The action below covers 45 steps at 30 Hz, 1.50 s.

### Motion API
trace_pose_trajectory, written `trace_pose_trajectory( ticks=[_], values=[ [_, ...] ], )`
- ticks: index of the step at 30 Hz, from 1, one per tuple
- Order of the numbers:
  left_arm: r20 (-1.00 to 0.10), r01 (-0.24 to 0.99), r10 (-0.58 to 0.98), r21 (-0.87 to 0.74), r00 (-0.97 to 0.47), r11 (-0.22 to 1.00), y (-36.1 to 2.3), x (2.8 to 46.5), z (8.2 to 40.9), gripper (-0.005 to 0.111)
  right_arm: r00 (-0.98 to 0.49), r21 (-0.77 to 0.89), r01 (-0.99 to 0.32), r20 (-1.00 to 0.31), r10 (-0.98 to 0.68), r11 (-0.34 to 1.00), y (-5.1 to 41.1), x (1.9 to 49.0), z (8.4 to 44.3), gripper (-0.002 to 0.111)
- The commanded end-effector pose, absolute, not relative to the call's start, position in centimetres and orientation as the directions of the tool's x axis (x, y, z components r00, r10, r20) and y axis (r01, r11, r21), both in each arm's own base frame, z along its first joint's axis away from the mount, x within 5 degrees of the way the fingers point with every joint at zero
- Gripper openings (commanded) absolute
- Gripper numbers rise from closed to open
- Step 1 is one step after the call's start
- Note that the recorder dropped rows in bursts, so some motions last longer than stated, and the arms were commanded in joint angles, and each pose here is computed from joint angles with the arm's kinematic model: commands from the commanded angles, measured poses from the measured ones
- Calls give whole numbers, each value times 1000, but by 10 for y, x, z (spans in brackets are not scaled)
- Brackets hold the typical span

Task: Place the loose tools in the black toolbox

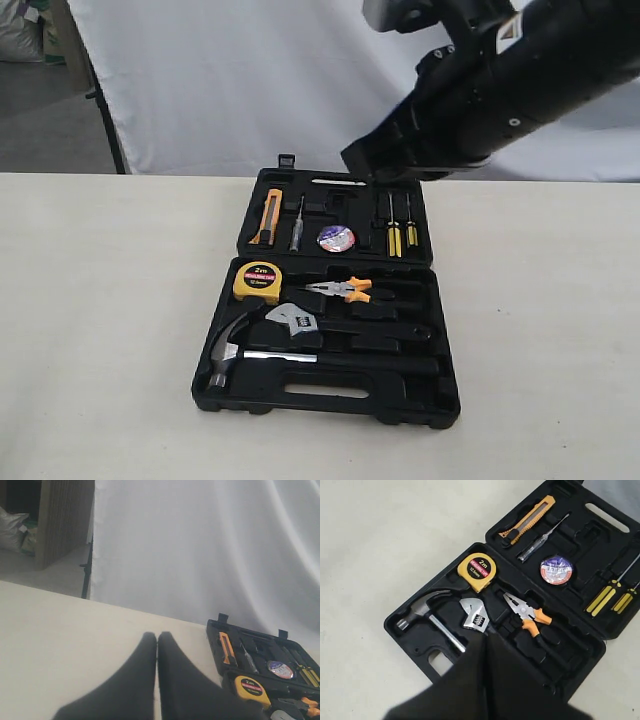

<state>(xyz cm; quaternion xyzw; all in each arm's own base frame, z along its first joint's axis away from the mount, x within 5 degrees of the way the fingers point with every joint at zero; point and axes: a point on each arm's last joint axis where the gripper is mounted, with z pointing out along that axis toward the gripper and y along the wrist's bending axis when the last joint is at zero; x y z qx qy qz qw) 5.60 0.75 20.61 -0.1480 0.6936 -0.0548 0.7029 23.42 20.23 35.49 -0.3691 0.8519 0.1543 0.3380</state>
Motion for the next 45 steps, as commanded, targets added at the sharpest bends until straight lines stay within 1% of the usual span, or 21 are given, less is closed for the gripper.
trace_pose_trajectory(
  ticks=[1, 4, 6, 11, 13, 15, 18, 20, 24, 28, 30, 31, 38, 45],
  values=[
    [-959, -149, -280, -284, 51, 947, 9, 55, 208, 1, -488, 33, -714, -740, -463, 700, 190, 219, 347, 0],
    [-959, -149, -280, -284, 51, 947, 9, 55, 208, 1, -487, 59, -697, -771, -411, 715, 181, 209, 332, 0],
    [-959, -149, -280, -284, 51, 947, 9, 55, 208, 1, -506, 87, -681, -773, -383, 727, 172, 197, 314, 0],
    [-959, -149, -280, -284, 51, 947, 9, 55, 208, 1, -505, 121, -658, -804, -316, 744, 150, 170, 297, 0],
    [-959, -149, -280, -284, 51, 947, 9, 55, 208, 1, -463, 113, -649, -844, -272, 753, 137, 157, 293, 0],
    [-959, -149, -280, -284, 51, 947, 9, 55, 208, 1, -391, 118, -623, -903, -177, 773, 120, 141, 287, 0],
    [-959, -149, -280, -284, 51, 947, 9, 55, 208, 1, -302, 131, -589, -951, -67, 797, 97, 121, 267, 0],
    [-959, -149, -280, -284, 51, 947, 9, 55, 208, 1, -193, 51, -602, -978, -83, 797, 84, 107, 253, 0],
    [-959, -149, -280, -284, 51, 947, 9, 55, 208, 1, -113, 35, -597, -993, -41, 802, 66, 87, 229, 0],
    [-959, -149, -280, -284, 51, 947, 9, 55, 208, 1, -22, 10, -599, -1000, -4, 801, 57, 76, 213, 0],
    [-959, -149, -280, -284, 51, 947, 9, 55, 208, 1, 14, 11, -597, -1000, 24, 802, 54, 73, 215, 0],
    [-959, -149, -280, -284, 51, 947, 9, 55, 208, 1, -7, 11, -600, -1000, 8, 800, 54, 72, 212, 0],
    [-959, -149, -280, -284, 51, 947, 9, 55, 208, 1, 7, 11, -600, -1000, 19, 800, 53, 71, 214, 0],
    [-959, -149, -280, -284, 51, 947, 9, 55, 208, 1, -25, 89, -594, -995, 92, 799, 51, 69, 215, 0]
  ],
)
